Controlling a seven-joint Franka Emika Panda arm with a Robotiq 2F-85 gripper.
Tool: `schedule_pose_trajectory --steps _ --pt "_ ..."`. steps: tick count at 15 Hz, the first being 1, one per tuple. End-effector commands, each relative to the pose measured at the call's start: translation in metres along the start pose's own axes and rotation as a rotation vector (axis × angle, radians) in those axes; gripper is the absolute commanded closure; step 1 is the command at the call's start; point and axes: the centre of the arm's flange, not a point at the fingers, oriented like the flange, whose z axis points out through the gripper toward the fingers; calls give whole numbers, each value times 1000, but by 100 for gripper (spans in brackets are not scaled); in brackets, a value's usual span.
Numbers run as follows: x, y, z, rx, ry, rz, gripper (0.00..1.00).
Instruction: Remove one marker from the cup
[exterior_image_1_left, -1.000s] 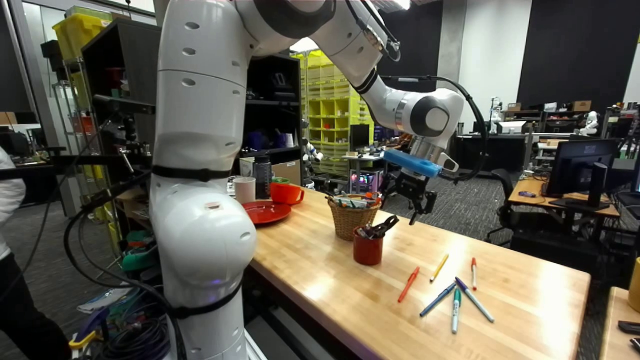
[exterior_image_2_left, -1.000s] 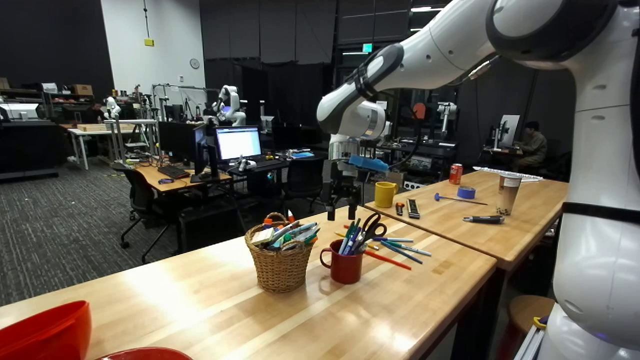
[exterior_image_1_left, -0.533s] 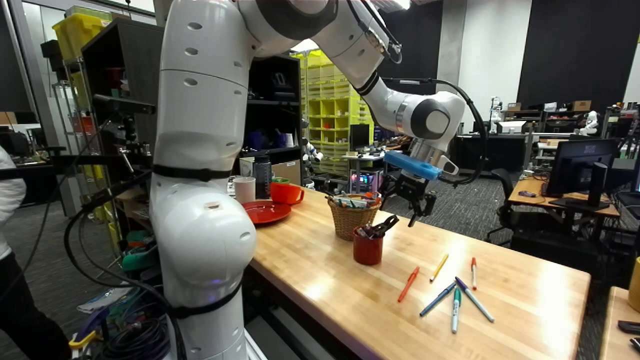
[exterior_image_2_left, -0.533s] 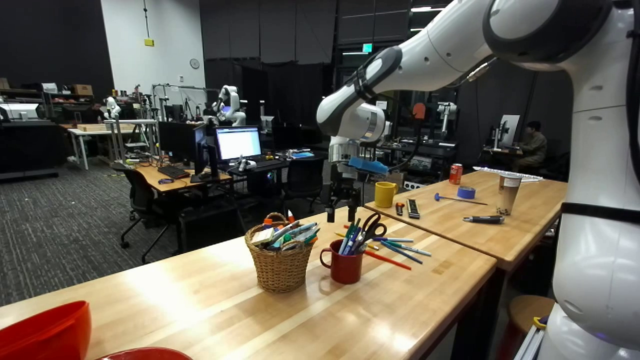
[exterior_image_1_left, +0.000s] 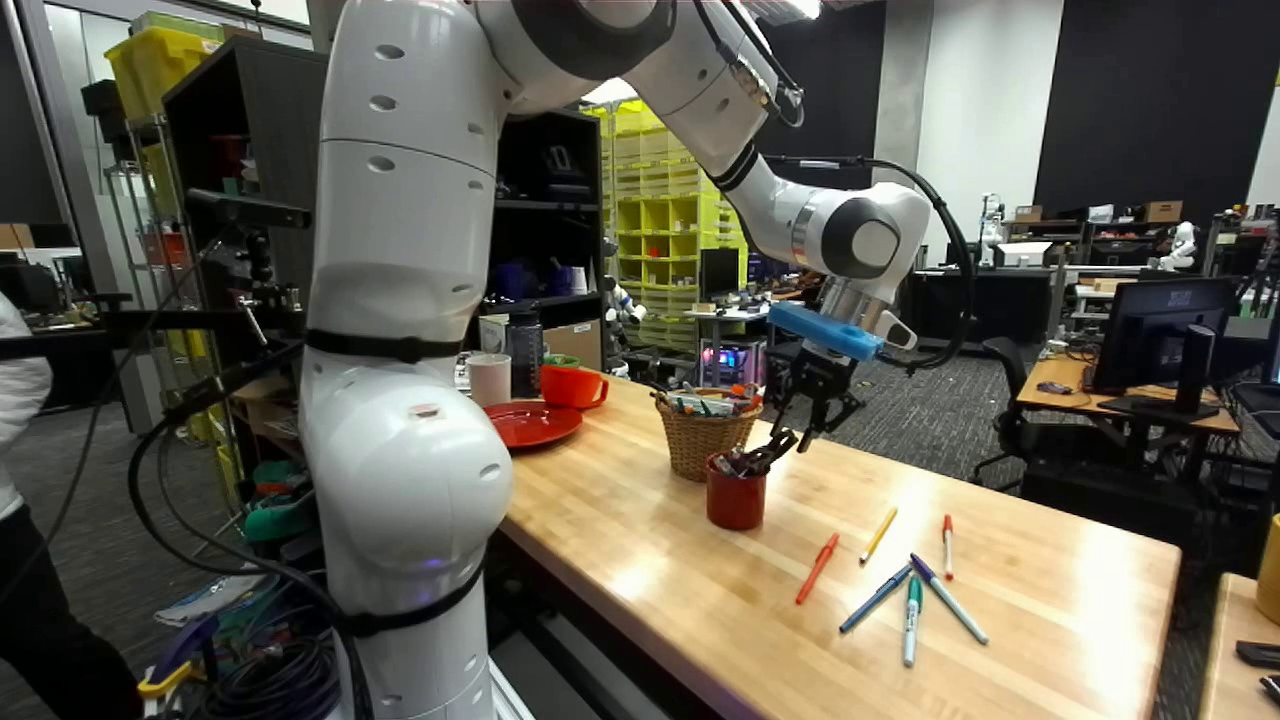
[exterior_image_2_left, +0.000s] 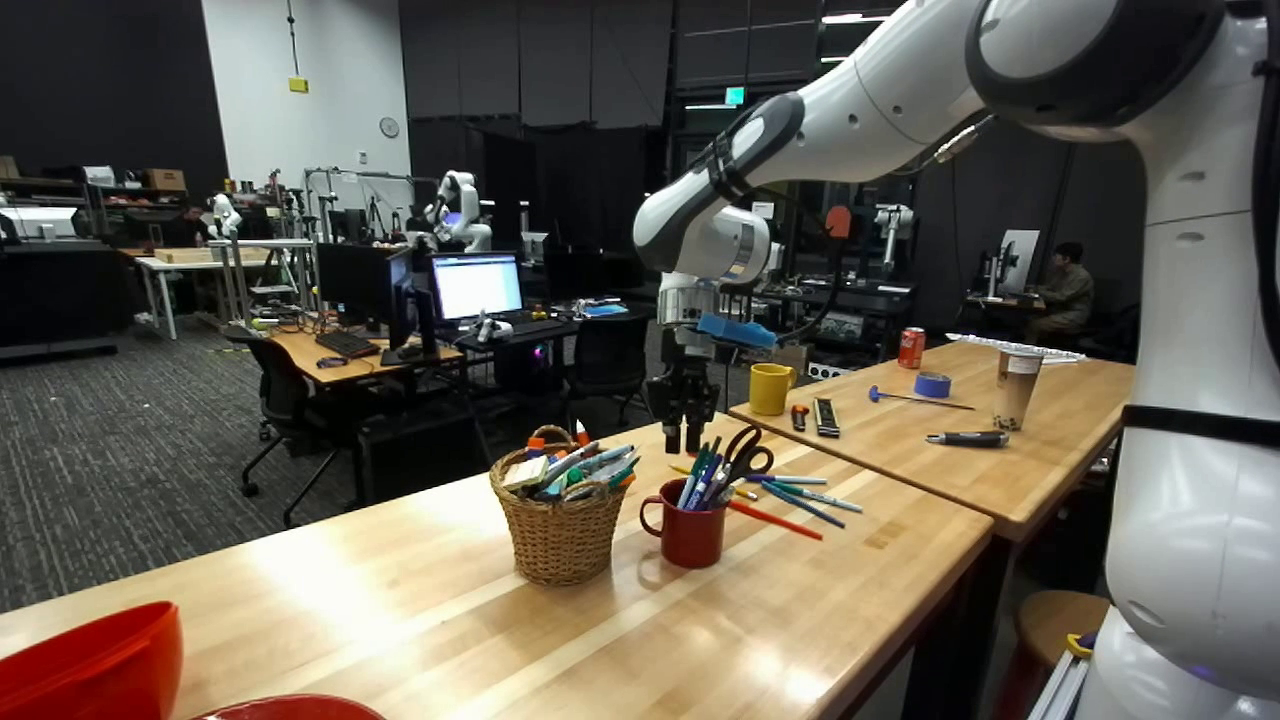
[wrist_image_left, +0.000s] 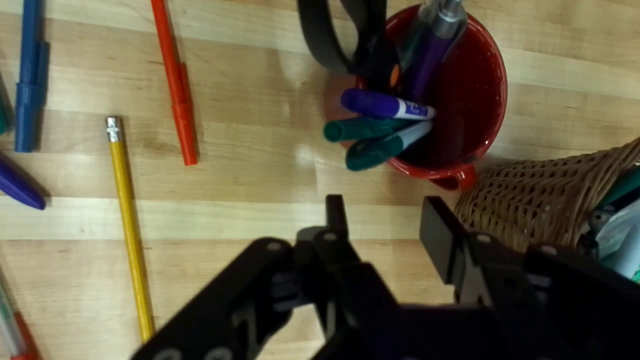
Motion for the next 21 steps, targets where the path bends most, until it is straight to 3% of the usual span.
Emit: schedule_pose_trajectory --steps 1,2,3,5,11,21 --pt "1 0 -6 12 5 -9 87" --pt "1 0 -6 11 4 -9 63" --pt "1 0 -6 9 4 -7 48" --pt "-1 1 -6 8 3 -5 43" --pt "-9 4 -2 13 -4 4 3" --pt "-18 2 -1 5 -13 4 0"
